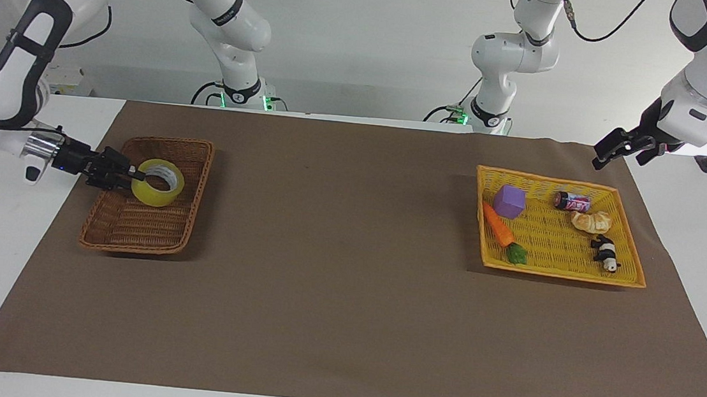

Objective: Move tape to another basket

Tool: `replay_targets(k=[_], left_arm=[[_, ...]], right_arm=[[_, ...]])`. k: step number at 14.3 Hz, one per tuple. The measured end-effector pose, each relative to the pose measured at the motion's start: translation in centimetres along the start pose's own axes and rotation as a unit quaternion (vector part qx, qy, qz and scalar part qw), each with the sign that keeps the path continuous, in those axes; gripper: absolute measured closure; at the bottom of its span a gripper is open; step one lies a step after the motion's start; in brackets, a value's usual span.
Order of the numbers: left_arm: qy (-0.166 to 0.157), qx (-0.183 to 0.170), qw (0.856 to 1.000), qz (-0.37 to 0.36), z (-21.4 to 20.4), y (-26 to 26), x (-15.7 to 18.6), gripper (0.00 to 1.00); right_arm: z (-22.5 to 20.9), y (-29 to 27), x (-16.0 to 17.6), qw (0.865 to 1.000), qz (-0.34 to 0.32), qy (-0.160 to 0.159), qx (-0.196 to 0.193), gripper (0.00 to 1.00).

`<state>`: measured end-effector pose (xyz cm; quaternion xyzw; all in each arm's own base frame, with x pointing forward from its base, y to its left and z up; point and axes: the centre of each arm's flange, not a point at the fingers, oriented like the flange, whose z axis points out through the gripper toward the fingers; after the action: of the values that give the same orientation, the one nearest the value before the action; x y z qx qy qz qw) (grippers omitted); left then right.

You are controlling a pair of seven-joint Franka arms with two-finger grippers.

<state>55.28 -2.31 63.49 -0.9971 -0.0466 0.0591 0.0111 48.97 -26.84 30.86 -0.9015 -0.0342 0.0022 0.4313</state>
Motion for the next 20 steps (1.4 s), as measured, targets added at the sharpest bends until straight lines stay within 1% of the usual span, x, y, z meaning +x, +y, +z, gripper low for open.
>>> replay_targets(k=[1,2,3,4,5,7,8,9,11,12,13,15,17,20], left_arm=[[-0.002,0.000,1.000,-0.001,0.1,-0.2,0.0,0.00],[-0.005,0.001,1.000,-0.003,0.3,-0.4,0.0,0.00],[-0.008,0.001,1.000,-0.005,0.5,-0.5,0.1,0.00],[-0.012,0.002,1.000,-0.006,0.8,-0.7,0.1,0.00],[-0.015,0.002,1.000,-0.006,1.0,-0.7,0.1,0.00],[-0.018,0.002,1.000,-0.006,1.3,-0.7,0.1,0.00],[-0.018,0.002,1.000,-0.006,1.3,-0.7,0.1,0.00],[-0.018,0.002,1.000,-0.006,1.3,-0.7,0.1,0.00],[-0.018,0.002,1.000,-0.006,1.3,-0.7,0.1,0.00],[-0.018,0.002,1.000,-0.006,1.3,-0.7,0.1,0.00],[-0.017,0.002,1.000,-0.006,1.3,-0.7,0.0,0.00],[-0.017,0.002,1.000,-0.006,1.3,-0.7,0.0,0.00],[-0.017,0.002,1.000,-0.006,1.3,-0.7,0.0,0.00],[-0.017,0.002,1.000,-0.006,1.3,-0.7,0.0,0.00]], right_arm=[[0.0,0.0,0.0,1.000,-0.001,-0.001,-0.001,0.41],[0.0,-0.1,0.0,1.000,-0.001,-0.002,-0.002,0.31],[0.0,-0.1,0.1,1.000,-0.003,-0.003,-0.004,0.19],[-0.2,-0.3,0.3,1.000,-0.006,-0.004,-0.009,0.09],[-0.6,-0.4,0.4,1.000,-0.012,-0.008,-0.021,0.00],[-2.2,-1.7,1.1,0.996,-0.037,-0.026,-0.074,0.00],[-2.9,-3.0,1.8,0.991,-0.056,-0.039,-0.112,0.00],[-3.5,-4.8,2.6,0.983,-0.080,-0.053,-0.154,0.00],[-4.4,-9.1,4.1,0.962,-0.128,-0.081,-0.226,0.00],[-4.6,-11.6,4.8,0.951,-0.144,-0.095,-0.257,0.00],[-4.8,-13.9,5.4,0.943,-0.148,-0.098,-0.282,0.00],[-5.1,-17.4,5.9,0.935,-0.131,-0.093,-0.317,0.00],[-5.4,-20.4,6.2,0.925,-0.088,-0.085,-0.358,0.00],[-4.8,-24.3,6.1,0.921,-0.010,-0.074,-0.382,0.00]])
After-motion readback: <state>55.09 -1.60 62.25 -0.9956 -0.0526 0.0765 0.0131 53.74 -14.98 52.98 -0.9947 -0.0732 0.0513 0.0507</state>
